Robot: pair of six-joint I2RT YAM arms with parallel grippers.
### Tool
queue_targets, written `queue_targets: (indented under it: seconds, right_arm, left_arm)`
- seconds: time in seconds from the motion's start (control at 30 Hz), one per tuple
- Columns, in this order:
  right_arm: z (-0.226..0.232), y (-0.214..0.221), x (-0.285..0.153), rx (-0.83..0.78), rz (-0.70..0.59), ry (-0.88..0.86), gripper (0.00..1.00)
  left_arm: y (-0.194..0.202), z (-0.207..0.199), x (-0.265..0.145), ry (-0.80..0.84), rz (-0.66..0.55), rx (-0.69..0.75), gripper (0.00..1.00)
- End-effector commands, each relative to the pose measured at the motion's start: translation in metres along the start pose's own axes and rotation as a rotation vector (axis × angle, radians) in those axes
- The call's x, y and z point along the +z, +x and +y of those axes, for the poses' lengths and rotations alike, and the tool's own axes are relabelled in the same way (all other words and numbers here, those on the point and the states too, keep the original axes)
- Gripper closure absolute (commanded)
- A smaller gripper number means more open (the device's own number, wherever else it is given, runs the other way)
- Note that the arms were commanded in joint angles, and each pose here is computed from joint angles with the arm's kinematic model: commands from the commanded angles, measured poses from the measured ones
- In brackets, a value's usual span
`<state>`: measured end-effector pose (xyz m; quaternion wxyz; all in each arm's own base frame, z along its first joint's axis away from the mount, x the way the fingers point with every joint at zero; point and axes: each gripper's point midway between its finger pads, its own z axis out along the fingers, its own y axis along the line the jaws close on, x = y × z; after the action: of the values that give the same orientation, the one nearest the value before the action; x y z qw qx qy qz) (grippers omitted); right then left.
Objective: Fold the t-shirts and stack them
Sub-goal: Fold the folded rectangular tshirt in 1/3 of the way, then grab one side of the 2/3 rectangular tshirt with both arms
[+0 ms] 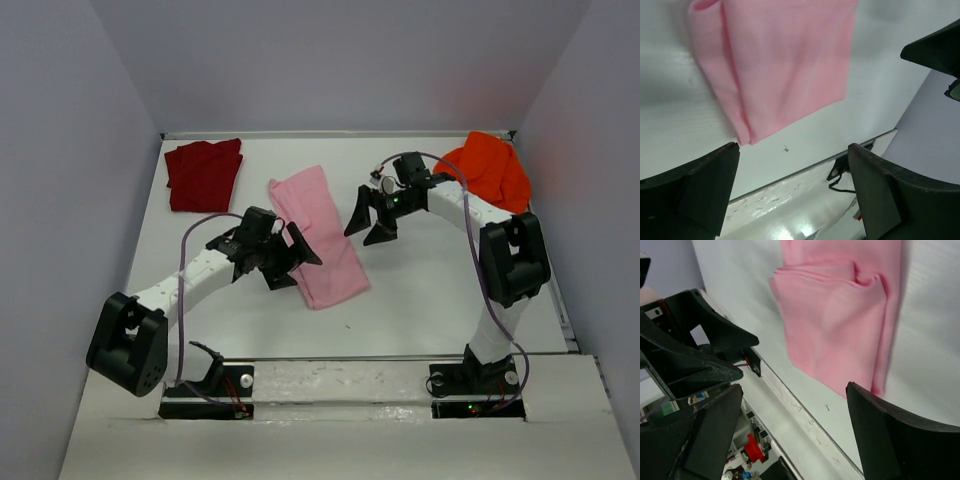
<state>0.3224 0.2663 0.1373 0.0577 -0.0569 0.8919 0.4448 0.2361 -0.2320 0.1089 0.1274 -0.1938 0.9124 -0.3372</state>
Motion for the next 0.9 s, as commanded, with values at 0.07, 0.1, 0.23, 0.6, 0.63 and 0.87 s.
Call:
queue_targets:
  seconds: [0.07, 0.1, 0.23, 0.6, 0.63, 0.87]
  right_arm:
    - [-0.044, 0.041, 0.012, 0.037, 0.097, 0.050, 0.09]
    - [-0.047, 0.045, 0.013, 0.040, 0.105, 0.047, 0.09]
    - [-0.062, 0.054, 0.014, 0.059, 0.110, 0.041, 0.09]
    - [-0.080, 0.061, 0.013, 0.102, 0.092, 0.056, 0.12]
    - [-0.081, 0.062, 0.014, 0.108, 0.094, 0.056, 0.12]
    - [-0.087, 0.071, 0.021, 0.156, 0.084, 0.035, 0.17]
  left_arm:
    - [0.041, 0.040, -0.002, -0.012, 0.121, -0.050, 0.01]
    - [0.044, 0.044, -0.002, -0.010, 0.121, -0.062, 0.01]
    - [0.058, 0.057, -0.003, 0.020, 0.123, -0.144, 0.01]
    - [0.058, 0.070, 0.003, 0.019, 0.074, -0.218, 0.01]
    - [0.057, 0.070, 0.005, 0.016, 0.072, -0.223, 0.01]
    - [0.058, 0.062, 0.021, 0.070, 0.061, -0.295, 0.07]
